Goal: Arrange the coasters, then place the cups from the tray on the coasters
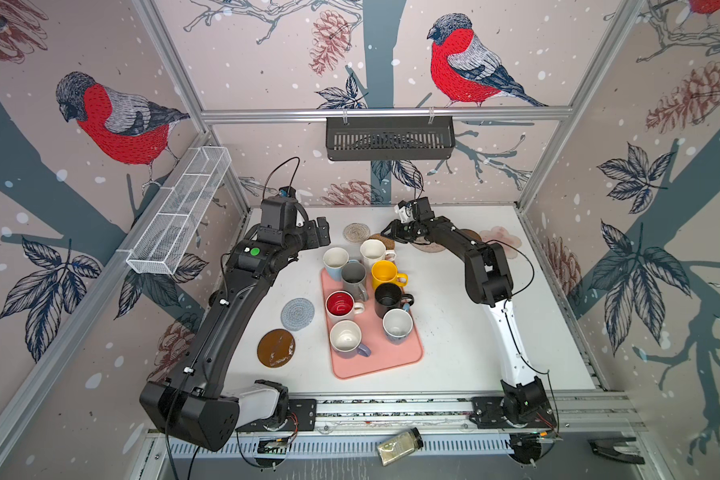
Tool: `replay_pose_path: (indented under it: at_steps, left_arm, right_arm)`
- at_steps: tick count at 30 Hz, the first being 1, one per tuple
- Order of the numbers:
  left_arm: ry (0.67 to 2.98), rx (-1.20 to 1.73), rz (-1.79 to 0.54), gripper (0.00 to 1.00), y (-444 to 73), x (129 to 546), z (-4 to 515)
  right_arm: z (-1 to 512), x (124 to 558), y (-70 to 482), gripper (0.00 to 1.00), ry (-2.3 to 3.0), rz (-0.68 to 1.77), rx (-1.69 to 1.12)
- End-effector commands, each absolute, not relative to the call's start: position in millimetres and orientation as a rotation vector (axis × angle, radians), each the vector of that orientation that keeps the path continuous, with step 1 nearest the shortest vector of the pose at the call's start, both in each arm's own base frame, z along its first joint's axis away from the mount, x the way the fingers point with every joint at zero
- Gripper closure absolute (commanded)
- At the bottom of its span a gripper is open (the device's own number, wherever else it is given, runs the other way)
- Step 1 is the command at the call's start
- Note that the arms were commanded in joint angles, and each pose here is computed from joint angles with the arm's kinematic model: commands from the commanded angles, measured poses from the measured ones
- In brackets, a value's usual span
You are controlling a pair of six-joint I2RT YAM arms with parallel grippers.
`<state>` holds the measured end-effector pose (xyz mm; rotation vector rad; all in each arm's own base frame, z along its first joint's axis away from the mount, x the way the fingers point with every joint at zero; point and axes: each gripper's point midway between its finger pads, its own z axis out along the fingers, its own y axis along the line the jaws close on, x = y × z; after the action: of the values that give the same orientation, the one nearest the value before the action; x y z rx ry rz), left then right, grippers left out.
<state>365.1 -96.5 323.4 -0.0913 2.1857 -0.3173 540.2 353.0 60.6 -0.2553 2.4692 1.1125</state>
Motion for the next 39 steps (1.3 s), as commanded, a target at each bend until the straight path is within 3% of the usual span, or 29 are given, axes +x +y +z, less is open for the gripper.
replay_pose_path:
  at_steps: [1,11,20,32,39]
  left_arm:
    - [2.167,-0.063,-0.336,0.03,-100,366,326]
    - [2.161,-0.025,-0.391,0.03,-104,362,317]
    - [2.160,-0.013,-0.408,0.03,-105,366,314]
    - [2.178,-0.009,-0.387,0.04,-105,371,304]
    - [2.182,0.021,-0.409,0.12,-108,397,308]
  right_arm:
    - [61,543,358,0.64,2.455,1.130,-0.265]
    - [19,548,334,0.68,2.567,0.928,-0.168]
    - [22,575,303,0.68,2.533,0.815,-0.076]
    - [43,602,302,0.68,2.448,0.857,-0.052]
    - [84,601,307,0.52,2.379,0.920,-0.107]
